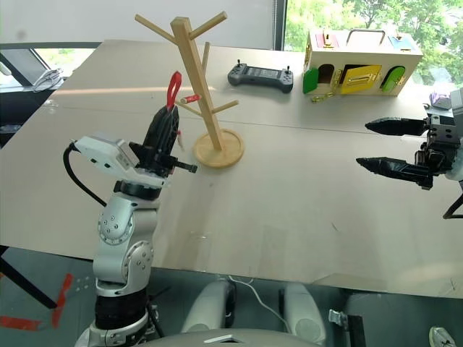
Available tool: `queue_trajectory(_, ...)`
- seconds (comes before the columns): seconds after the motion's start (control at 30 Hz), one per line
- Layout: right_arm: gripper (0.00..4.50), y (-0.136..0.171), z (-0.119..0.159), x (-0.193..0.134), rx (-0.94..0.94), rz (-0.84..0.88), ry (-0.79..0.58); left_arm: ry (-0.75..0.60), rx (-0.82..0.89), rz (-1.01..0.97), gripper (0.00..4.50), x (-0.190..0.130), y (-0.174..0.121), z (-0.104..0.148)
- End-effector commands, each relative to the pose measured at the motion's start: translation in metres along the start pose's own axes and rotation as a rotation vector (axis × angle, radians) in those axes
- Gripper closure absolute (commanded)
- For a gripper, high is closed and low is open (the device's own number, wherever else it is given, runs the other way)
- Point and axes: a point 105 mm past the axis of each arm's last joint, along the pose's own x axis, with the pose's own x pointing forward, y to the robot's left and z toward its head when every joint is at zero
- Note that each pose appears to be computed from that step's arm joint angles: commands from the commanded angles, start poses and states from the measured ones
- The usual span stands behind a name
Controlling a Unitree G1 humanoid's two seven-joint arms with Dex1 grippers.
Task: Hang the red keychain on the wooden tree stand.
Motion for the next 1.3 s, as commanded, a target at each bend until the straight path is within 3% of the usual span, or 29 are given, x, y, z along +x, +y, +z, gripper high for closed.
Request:
queue_trajectory(0.03, 0.0, 0.001, 0.007, -0.003, -0.044, 0.005, -0.017, -0.008, 0.009, 0.012, 4.43, -0.002, 0.004, 0.002)
queue_trajectory(0.43, 0.0, 0.002, 0.009, -0.004, -0.054, 0.01, -0.011, 0.043, 0.018, -0.013, 4.43, 0.0, 0.006, -0.014)
queue_trajectory(1.13, 0.0, 0.004, 0.009, -0.001, -0.051, -0.001, -0.024, -0.004, 0.018, -0.083, 4.43, 0.013, -0.014, -0.006)
queue_trajectory(1.3, 0.0, 0.006, 0.009, -0.001, -0.052, -0.005, -0.024, 0.027, 0.029, -0.063, 4.43, 0.015, -0.01, -0.014)
